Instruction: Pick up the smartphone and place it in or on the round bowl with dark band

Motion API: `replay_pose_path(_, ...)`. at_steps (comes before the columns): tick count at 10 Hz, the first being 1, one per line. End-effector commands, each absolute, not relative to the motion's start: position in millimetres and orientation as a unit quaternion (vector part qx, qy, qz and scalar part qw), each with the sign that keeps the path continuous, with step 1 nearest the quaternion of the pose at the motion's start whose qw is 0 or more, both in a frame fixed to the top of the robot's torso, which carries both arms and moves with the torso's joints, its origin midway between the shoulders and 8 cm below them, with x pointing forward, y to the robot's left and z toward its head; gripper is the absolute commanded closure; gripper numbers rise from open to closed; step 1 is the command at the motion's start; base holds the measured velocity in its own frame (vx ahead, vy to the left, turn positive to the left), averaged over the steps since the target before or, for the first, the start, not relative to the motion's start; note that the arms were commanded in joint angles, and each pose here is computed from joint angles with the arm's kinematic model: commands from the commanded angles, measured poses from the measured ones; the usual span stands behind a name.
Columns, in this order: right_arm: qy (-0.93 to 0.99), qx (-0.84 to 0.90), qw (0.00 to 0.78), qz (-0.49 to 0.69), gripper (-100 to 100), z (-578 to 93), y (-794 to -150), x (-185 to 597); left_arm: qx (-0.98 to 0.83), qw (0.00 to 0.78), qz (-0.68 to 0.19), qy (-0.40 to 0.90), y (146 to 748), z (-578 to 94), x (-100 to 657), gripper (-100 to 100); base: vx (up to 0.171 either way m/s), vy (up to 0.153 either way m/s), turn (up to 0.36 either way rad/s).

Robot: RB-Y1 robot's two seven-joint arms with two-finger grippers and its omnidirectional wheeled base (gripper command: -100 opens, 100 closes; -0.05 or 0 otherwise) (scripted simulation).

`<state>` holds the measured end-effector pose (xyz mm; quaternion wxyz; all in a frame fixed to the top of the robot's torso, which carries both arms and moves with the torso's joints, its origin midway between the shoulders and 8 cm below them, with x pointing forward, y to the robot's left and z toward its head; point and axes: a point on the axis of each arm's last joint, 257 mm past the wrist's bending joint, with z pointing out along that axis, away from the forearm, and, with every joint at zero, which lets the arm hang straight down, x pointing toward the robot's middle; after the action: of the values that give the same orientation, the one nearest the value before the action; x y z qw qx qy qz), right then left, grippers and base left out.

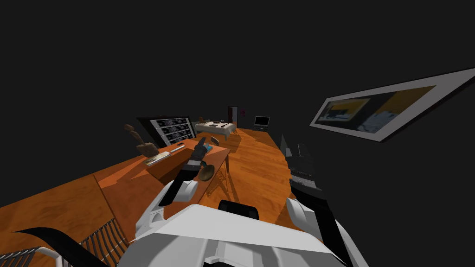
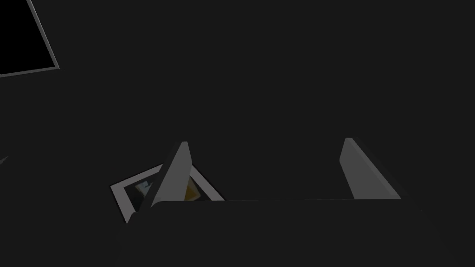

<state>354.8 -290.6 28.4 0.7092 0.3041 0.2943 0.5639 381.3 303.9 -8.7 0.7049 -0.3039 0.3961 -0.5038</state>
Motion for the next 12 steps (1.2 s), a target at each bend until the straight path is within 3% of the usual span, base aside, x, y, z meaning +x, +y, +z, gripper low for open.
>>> replay_pose_path(1,0.294,0.304,0.709,0.564,0,28.4,-290.6,354.8,-0.315,0.7,-0.496,0.407,306.9,-15.5,388.2,-100,0.037,-0.041,0.018)
replay_pose_path(12,0.294,0.304,0.709,0.564,0,28.4,-290.6,354.8,-0.421,0.644,-0.416,0.485,364.5,-98.0,426.1,-100,0.038,-0.039,0.016)
